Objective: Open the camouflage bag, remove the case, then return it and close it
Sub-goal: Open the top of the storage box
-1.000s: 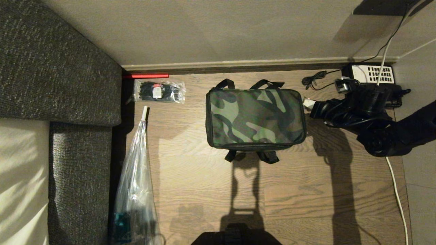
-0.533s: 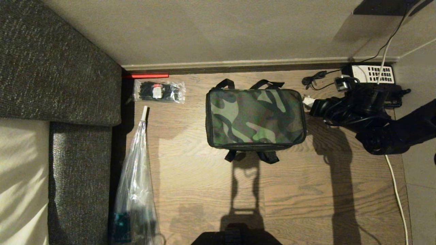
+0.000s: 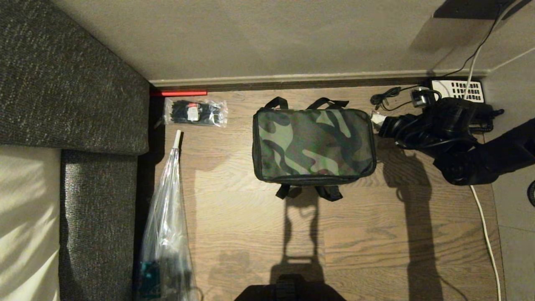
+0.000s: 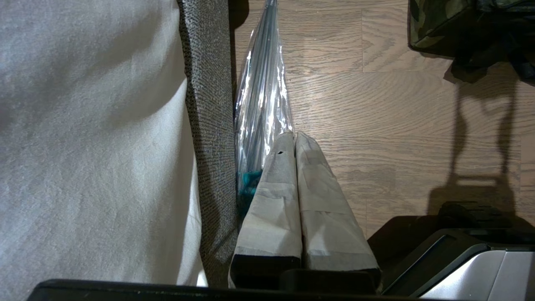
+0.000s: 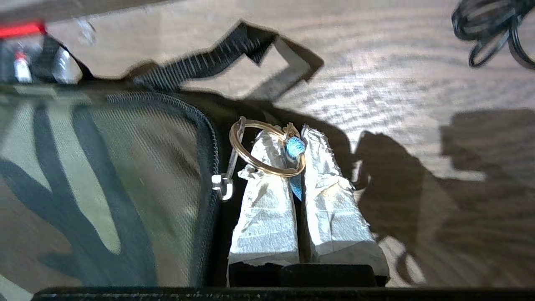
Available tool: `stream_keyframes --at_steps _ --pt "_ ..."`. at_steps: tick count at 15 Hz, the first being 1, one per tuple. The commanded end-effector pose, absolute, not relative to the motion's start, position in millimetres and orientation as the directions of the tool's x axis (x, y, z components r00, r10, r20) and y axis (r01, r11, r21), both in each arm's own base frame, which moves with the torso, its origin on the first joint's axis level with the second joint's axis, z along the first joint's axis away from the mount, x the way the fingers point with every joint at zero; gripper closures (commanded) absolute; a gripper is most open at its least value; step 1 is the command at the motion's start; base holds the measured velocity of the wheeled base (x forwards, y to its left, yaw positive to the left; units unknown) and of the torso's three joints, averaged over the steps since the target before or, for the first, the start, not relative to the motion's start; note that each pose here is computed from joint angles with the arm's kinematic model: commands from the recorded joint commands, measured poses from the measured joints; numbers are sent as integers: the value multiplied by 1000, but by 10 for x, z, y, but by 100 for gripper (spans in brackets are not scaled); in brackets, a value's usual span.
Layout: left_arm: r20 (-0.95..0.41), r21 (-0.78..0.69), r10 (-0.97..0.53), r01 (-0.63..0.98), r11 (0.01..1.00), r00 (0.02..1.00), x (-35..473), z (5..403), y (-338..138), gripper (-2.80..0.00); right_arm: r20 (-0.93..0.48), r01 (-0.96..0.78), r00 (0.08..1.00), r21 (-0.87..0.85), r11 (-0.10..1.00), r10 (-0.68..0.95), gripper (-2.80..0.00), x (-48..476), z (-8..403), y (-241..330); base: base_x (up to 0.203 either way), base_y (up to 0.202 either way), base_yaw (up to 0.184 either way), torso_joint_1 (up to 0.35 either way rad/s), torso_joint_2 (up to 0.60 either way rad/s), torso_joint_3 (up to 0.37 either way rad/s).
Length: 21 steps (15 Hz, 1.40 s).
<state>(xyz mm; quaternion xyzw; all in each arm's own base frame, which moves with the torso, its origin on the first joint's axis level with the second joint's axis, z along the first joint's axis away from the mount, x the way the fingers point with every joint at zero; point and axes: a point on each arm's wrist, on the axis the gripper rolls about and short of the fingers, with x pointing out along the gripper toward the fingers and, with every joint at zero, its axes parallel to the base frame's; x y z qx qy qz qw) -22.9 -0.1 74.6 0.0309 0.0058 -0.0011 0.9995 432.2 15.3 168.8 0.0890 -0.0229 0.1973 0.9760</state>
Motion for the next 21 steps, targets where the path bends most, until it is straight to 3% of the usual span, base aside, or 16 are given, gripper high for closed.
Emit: stream_keyframes --at_steps 1,10,11,18,21 --pt "-12 62 -2 2 998 1000 -229 745 -1 0 103 -397 917 168 902 385 0 4363 1726 160 0 0 0 0 0 0" --pt "-12 63 -2 2 998 1000 -229 745 -1 0 119 -414 910 187 891 397 0 4404 1723 218 0 0 0 0 0 0" --pt "-12 63 -2 2 998 1000 -229 745 -1 0 117 -412 911 185 892 397 -280 4395 1715 218 0 0 0 0 0 0" --pt "-12 62 -2 2 998 1000 -229 745 -1 0 83 -400 916 130 907 392 -280 4154 1545 132 0 0 0 0 0 0" --pt "-12 62 -2 2 998 1000 -229 745 -1 0 37 -481 876 129 867 481 -280 3921 1506 -74 0 0 0 0 0 0"
